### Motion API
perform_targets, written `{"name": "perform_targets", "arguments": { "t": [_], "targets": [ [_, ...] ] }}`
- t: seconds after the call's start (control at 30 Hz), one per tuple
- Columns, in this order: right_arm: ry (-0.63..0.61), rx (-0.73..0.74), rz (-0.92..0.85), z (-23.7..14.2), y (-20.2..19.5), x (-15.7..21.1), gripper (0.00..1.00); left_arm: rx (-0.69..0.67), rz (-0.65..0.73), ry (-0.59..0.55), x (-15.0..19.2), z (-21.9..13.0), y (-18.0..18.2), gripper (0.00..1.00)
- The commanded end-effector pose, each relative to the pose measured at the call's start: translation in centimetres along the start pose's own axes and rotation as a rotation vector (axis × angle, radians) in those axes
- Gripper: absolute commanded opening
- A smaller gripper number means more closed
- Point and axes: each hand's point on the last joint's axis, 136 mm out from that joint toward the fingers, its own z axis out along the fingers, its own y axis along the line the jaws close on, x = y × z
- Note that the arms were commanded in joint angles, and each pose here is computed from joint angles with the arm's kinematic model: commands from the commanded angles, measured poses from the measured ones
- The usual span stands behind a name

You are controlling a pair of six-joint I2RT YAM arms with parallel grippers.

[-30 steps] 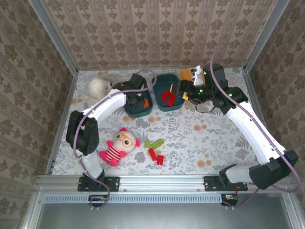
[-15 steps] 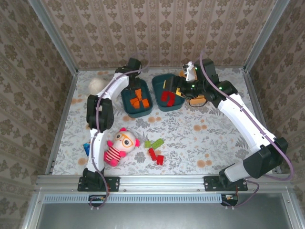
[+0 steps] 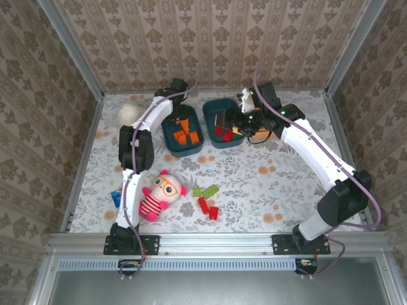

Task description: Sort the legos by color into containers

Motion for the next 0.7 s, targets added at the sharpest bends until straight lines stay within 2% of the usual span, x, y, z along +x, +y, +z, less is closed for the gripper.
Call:
{"name": "perform_targets", "arguments": {
  "t": [0.0, 0.07, 0.3, 0.43, 0.53, 0.67],
  "targets": [
    [0.100, 0.073, -0.064, 1.0, -0.8, 2.7, 0.76, 0.022, -0.032, 0.004, -0.4, -1.6, 0.3, 0.47],
    [0.144, 0.097, -0.093, 1.8, -0.9, 4.0, 0.76, 0.036, -0.040, -0.019, -1.0, -2.8, 0.2, 0.53],
    [0.191, 0.187, -0.113, 3.3, -1.4, 6.8, 0.75, 0.119, -0.065, -0.135, -3.2, -9.5, -0.3, 0.61],
    [0.212, 0.303, 0.000, 4.3, -2.8, 8.3, 0.68, 0.199, -0.090, -0.218, -3.3, -14.5, -0.8, 0.66],
    [0.262, 0.398, 0.141, 5.6, -4.4, 10.7, 0.65, 0.285, -0.073, -0.269, -1.6, -17.9, -1.8, 0.68],
    [0.312, 0.509, 0.272, 7.6, -5.9, 13.9, 0.64, 0.408, -0.041, -0.278, 2.8, -21.0, -2.0, 0.71]
  ]
}}
